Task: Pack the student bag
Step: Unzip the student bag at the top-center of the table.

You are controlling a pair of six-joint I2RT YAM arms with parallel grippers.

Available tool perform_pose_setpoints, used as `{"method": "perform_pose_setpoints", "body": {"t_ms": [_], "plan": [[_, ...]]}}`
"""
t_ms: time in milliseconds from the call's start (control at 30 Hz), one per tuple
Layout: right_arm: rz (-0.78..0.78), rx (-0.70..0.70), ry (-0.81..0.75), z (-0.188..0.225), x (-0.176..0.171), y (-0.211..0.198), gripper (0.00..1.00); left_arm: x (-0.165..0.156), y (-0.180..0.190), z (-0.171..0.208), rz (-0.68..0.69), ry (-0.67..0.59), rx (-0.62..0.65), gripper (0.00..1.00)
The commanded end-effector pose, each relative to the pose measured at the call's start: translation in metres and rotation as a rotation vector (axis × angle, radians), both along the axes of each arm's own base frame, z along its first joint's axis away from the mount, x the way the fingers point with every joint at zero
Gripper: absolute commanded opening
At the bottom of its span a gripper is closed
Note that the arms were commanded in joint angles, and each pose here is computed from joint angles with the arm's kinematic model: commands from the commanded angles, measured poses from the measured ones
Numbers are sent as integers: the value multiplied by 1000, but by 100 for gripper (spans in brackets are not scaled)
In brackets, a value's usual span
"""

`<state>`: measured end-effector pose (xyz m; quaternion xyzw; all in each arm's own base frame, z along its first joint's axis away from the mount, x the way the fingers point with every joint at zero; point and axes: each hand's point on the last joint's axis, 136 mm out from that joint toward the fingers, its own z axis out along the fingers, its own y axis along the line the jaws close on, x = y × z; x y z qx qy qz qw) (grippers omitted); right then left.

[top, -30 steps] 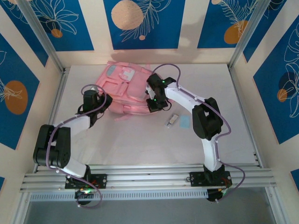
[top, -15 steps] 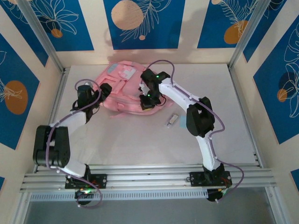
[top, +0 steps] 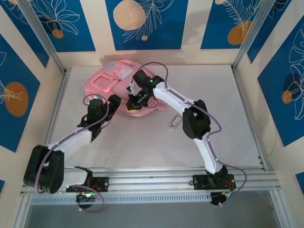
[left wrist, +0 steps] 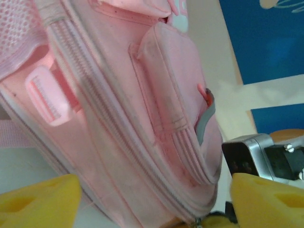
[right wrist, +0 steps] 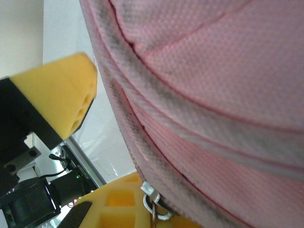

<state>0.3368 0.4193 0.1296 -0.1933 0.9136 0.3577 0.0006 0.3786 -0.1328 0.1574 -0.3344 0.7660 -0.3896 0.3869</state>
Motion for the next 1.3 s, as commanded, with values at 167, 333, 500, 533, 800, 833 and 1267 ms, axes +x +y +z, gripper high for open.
{"method": "perform_pose_setpoints", "body": {"t_ms": [167, 333, 500, 533, 800, 833, 1267], "plan": [[78, 7, 92, 6, -61, 1, 0, 25, -21, -22, 29, -10, -117, 46], [80, -95, 82, -7, -65, -23, 0, 31, -40, -36, -28, 10, -130, 14], [79, -433, 10, -34, -44, -95, 0, 24, -44, -46, -62, 26, -126, 0], [81, -497, 5, -39, -40, -112, 0, 22, -44, -47, -68, 30, -124, 0], [-18, -813, -73, -44, 23, -217, 0, -8, -47, -71, -153, 119, -95, 0], [-32, -819, -79, -42, 31, -223, 0, -12, -46, -74, -157, 132, -89, 0], [122, -819, -119, -69, 58, -240, 0, -8, -1, -67, -92, 119, 95, 0]]}}
